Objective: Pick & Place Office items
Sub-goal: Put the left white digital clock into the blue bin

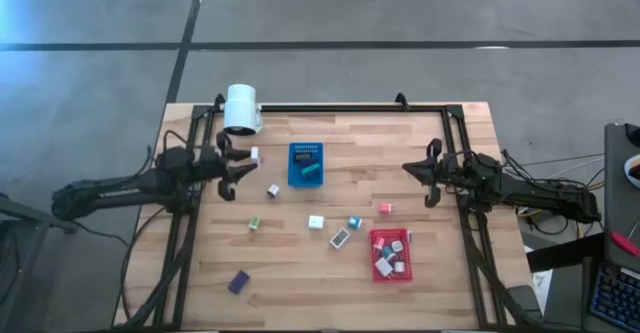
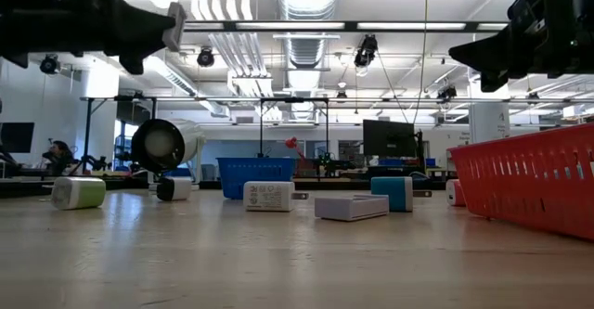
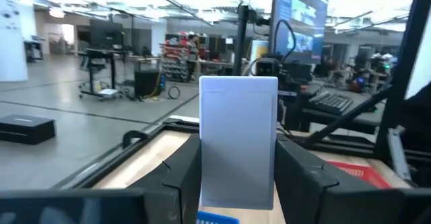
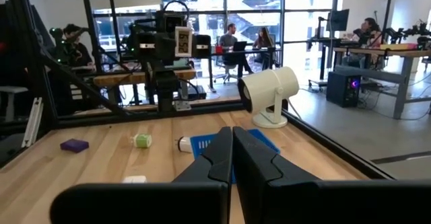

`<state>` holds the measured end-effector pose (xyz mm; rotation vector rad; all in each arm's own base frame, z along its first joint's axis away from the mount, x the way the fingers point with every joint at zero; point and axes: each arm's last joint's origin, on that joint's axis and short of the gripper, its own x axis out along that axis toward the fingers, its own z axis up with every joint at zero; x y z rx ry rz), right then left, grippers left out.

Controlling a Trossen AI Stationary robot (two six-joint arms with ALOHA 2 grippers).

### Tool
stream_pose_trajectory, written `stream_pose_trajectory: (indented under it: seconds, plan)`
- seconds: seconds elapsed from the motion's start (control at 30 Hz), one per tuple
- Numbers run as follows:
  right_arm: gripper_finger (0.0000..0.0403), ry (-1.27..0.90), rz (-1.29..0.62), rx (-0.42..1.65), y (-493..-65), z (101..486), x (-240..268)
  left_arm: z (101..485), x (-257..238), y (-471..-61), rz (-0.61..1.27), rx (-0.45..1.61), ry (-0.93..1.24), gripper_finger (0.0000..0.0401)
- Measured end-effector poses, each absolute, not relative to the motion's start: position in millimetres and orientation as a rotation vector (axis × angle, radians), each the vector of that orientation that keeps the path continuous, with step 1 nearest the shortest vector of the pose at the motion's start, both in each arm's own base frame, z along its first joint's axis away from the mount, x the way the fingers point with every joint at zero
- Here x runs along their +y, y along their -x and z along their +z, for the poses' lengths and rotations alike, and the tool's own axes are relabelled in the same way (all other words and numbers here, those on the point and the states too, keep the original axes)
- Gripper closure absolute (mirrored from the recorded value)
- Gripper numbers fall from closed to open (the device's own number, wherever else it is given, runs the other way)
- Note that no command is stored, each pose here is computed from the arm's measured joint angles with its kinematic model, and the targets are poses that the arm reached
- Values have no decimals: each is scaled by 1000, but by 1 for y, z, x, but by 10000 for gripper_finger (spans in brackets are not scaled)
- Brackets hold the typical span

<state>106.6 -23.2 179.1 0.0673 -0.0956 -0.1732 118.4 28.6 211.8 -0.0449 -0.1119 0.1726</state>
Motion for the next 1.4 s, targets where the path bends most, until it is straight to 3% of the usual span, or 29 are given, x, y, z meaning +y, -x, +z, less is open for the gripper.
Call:
stream_pose_trajectory:
  seconds: [0.43,0.87,1.4]
  plan:
    - [394,-96,-176,-26,-111,170,-24,186,29,-111,234,-94,-2,255]
    - [394,-73,-174,-83,-111,176,-24,172,29,-111,233,-37,-30,255]
    - [394,-73,-174,-82,-111,176,-24,171,29,-111,226,-25,-54,255]
